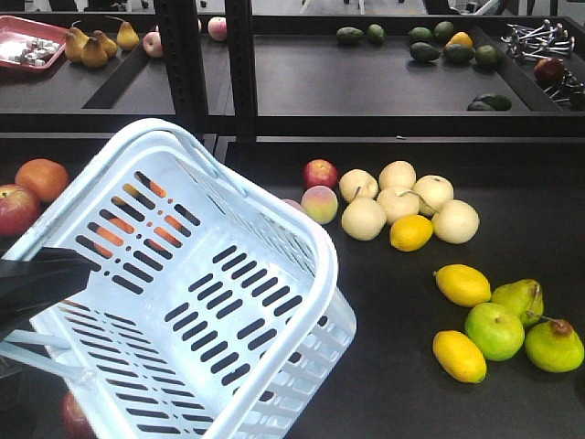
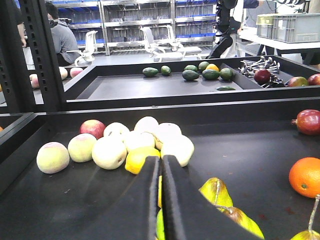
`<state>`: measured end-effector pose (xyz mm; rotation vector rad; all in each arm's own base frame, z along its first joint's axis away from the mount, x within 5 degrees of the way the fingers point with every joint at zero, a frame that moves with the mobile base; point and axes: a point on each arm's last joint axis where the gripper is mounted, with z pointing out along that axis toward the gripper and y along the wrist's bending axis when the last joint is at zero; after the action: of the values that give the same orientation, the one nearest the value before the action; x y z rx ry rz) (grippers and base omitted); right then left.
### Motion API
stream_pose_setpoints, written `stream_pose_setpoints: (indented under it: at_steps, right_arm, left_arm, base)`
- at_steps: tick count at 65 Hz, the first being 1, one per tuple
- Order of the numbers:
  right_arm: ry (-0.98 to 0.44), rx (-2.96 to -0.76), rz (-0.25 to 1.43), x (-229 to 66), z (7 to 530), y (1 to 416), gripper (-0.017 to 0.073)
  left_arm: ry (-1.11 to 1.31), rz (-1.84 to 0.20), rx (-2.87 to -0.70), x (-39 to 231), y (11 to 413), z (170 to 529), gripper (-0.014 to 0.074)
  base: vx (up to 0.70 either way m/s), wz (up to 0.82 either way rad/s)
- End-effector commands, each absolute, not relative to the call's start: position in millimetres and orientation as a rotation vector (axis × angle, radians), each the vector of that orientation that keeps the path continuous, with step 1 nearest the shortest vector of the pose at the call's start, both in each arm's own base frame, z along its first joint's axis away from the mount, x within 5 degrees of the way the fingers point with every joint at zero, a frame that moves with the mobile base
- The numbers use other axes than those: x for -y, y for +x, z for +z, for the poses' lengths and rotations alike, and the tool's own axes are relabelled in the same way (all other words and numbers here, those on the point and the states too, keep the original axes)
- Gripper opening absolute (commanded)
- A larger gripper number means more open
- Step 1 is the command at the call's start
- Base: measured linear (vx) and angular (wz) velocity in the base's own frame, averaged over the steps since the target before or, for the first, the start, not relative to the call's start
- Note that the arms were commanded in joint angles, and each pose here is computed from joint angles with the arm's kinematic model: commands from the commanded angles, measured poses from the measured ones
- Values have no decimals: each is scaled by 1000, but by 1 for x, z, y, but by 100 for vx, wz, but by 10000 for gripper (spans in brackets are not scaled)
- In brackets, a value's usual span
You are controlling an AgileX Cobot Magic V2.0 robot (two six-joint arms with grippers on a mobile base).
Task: Pick three apples into basket with both arms
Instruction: 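Hold the basket in the left gripper while the base turns away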
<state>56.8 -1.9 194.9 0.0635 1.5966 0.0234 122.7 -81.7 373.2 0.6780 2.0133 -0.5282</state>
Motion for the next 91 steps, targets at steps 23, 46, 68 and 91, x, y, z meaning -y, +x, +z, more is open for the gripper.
stream_pose_setpoints:
  at_steps: [23, 46, 68, 91]
  right_arm:
    - [43, -1533, 14, 1, 198, 57, -3]
    - [43, -1533, 14, 1, 198, 57, -3]
    - [43, -1533, 14, 1, 198, 57, -3]
    - [43, -1533, 14, 1, 198, 57, -3]
  left_arm:
    - [607, -565, -1916, 82, 123, 389, -8]
    - [607, -565, -1916, 82, 123, 389, -8]
    - [606, -564, -1915, 82, 123, 390, -8]
    - [606, -564, -1916, 82, 123, 390, -7]
  base:
    - [0, 0]
    - [0, 1]
    - [-5, 20]
    - [-13, 43]
